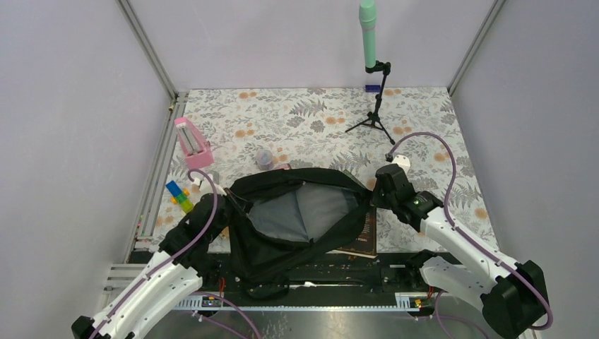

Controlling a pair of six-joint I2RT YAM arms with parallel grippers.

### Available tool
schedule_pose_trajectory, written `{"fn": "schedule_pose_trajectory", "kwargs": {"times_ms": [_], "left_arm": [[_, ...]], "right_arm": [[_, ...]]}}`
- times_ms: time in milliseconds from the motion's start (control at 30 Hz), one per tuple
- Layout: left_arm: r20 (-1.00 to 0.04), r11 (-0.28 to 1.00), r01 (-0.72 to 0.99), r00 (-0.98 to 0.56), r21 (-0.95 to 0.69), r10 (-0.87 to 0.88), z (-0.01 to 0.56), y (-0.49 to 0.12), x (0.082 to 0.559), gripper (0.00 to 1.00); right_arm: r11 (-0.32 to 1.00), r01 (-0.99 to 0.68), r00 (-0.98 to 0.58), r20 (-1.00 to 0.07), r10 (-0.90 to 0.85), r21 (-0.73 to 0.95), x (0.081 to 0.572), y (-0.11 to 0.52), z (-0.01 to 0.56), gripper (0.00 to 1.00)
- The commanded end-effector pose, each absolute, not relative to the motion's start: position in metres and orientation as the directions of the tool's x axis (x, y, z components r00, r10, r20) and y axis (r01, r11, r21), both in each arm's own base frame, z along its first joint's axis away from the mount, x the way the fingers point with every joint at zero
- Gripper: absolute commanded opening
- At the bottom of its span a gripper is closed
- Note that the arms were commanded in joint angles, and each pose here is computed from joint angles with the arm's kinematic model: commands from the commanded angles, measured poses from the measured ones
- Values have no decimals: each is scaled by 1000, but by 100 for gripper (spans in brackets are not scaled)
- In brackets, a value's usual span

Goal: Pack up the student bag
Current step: Unzip the student bag at the center of the board.

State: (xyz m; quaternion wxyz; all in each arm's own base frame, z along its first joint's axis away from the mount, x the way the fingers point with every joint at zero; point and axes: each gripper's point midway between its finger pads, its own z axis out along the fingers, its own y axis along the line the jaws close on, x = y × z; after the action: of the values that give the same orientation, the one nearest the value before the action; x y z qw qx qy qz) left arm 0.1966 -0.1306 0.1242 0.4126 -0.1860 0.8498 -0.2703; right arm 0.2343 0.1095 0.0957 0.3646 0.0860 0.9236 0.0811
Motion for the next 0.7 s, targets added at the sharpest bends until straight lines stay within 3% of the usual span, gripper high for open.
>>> {"fn": "schedule_pose_trajectory", "kwargs": {"times_ms": [0, 100, 233, 300, 400, 467, 567, 667], "left_arm": [[-625, 797, -161, -537, -583, -566, 120, -107, 194, 0], [-648, 818, -137, -542, -559, -534, 123, -105, 193, 0], [-696, 833, 36, -571, -552, -436, 143, -127, 196, 0], [-721, 829, 147, -589, -539, -365, 154, -142, 196, 0], [-750, 813, 279, -607, -511, -263, 167, -160, 193, 0], [-754, 812, 303, -615, -498, -233, 168, -163, 193, 0], [-750, 807, 309, -620, -503, -230, 167, -166, 194, 0], [-742, 814, 289, -626, -505, -238, 163, -164, 195, 0]], "right_arm": [[974, 198, -697, -683, 217, 107, 236, 80, 88, 0], [975, 200, -688, -695, 209, 95, 238, 77, 91, 0], [986, 122, -687, -708, 165, 112, 242, 87, 100, 3], [991, 21, -674, -730, 113, 133, 245, 98, 111, 19], [982, -108, -606, -793, 59, 156, 250, 111, 138, 57], [962, -217, -547, -837, 19, 164, 252, 123, 160, 75], [916, -374, -472, -880, -50, 149, 253, 143, 188, 84], [862, -484, -445, -890, -97, 148, 258, 165, 201, 85]]}}
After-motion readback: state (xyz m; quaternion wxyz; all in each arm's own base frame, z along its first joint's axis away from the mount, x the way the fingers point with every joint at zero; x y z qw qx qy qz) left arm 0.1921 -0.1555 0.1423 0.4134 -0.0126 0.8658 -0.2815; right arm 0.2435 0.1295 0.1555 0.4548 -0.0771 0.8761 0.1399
